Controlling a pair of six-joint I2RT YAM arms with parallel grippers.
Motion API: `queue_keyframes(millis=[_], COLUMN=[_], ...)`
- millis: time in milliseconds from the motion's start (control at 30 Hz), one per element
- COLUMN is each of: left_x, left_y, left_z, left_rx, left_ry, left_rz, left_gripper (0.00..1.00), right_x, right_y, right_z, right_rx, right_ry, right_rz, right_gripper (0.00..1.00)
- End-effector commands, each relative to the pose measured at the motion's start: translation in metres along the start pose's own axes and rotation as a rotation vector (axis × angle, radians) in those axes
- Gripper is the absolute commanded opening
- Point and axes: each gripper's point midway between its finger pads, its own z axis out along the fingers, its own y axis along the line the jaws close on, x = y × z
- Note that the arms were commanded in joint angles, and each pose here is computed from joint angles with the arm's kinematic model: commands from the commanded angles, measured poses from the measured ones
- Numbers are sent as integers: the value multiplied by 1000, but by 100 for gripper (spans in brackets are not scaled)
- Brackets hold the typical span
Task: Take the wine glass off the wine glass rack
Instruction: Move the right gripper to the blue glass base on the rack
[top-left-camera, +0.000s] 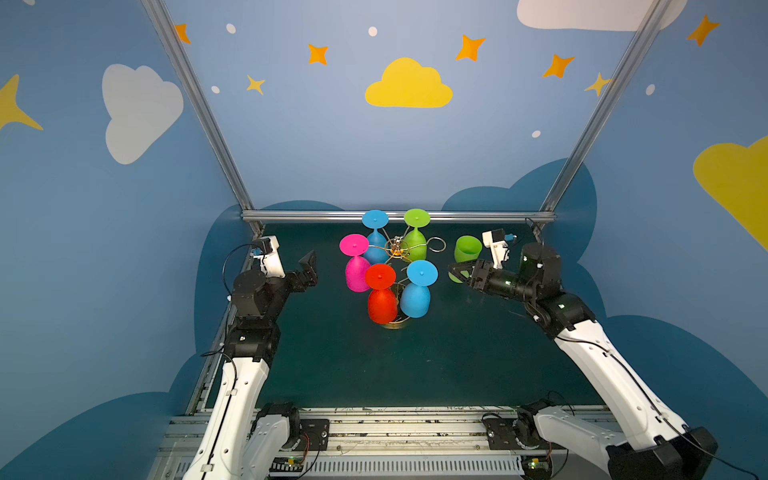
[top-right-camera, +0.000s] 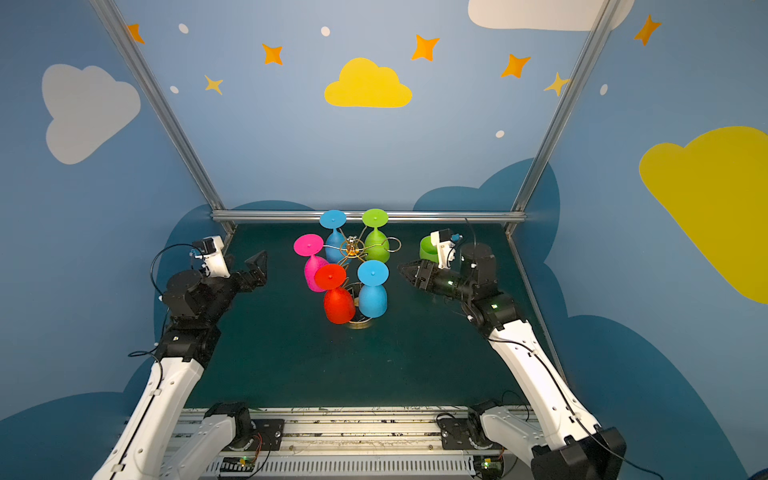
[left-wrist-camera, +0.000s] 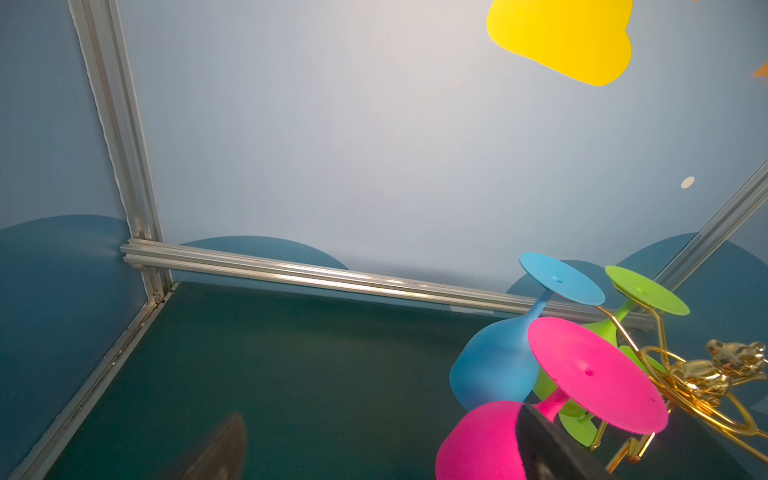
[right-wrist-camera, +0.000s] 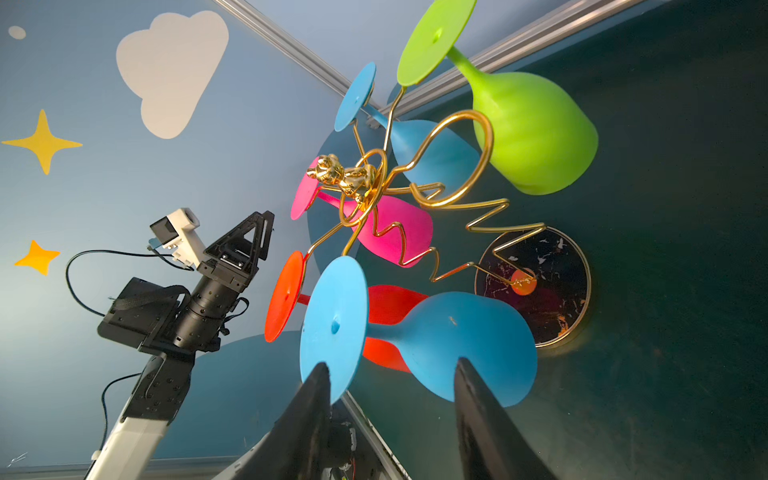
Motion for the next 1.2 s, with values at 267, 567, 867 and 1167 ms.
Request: queue_keyframes(millis=[267,567,867,1167], left_x=[-4,-5,-6,-6], left_y=[-2,-2,-3,-3], left_z=[-4,-5,-6,-6], left_rx=[14,15,15,16], left_ry=[-29,-32,-36,-36], left_rz=[-1,-2,0,-2], left_gripper=[100,100,100,100], right_x=[4,8,6,0], right_y=[17,21,27,37], right_z=[25,34,32,25], right_rx=[-75,-84,-92,-109], right_ry=[43,76,68,39], right_rz=[14,14,11,-1], right_gripper=[46,38,7,0])
